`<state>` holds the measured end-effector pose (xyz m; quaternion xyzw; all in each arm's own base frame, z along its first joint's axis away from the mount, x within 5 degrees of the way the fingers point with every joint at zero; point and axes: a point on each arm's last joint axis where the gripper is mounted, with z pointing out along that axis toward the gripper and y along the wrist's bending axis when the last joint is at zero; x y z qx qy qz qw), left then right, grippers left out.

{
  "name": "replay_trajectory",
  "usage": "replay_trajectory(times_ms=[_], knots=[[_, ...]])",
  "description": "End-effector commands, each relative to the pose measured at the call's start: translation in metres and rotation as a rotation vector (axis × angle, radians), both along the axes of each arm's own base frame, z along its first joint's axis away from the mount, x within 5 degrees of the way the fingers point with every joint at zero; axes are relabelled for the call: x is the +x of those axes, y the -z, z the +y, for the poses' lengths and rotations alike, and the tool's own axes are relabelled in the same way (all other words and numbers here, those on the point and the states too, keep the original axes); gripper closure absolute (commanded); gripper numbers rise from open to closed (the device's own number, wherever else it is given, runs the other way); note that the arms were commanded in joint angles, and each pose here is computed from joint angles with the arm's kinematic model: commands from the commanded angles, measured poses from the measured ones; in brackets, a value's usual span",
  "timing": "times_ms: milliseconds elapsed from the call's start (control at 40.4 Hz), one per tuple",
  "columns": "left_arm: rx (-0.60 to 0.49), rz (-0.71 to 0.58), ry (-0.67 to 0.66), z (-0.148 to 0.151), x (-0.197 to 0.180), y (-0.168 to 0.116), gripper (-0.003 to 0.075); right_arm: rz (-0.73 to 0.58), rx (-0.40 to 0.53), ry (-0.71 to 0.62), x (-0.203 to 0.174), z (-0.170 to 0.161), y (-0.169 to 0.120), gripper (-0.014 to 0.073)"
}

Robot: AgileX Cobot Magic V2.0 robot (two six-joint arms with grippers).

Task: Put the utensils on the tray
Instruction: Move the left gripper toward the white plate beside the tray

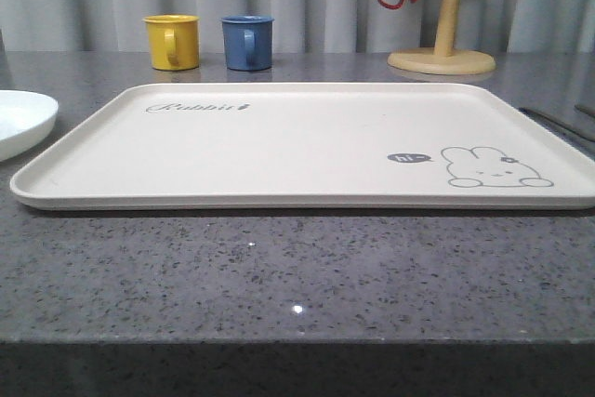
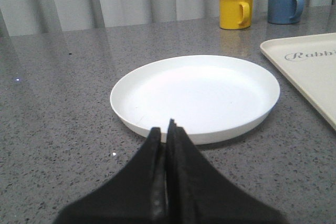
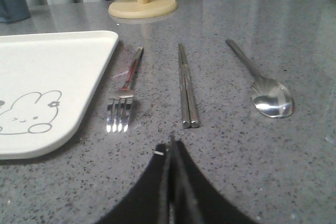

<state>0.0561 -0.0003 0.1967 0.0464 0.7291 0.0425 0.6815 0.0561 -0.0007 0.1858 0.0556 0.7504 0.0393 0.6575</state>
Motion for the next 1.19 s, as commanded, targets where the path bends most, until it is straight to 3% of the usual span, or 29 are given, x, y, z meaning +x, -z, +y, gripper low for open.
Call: replay_trajectory(times_ms=[0, 1163], knots=[[-0.009, -0.115, -0.003, 0.0003, -0.0018, -0.0104, 0.0738, -0.101, -0.009, 0.005, -0.0006, -0.0004, -0.0091, 0.0663], [-0.009, -0.146, -0.005, 0.0005, -0.002, -0.0132, 0.0738, -0.103, -0.009, 0.005, -0.0006, -0.0004, -0.0093, 0.0663]])
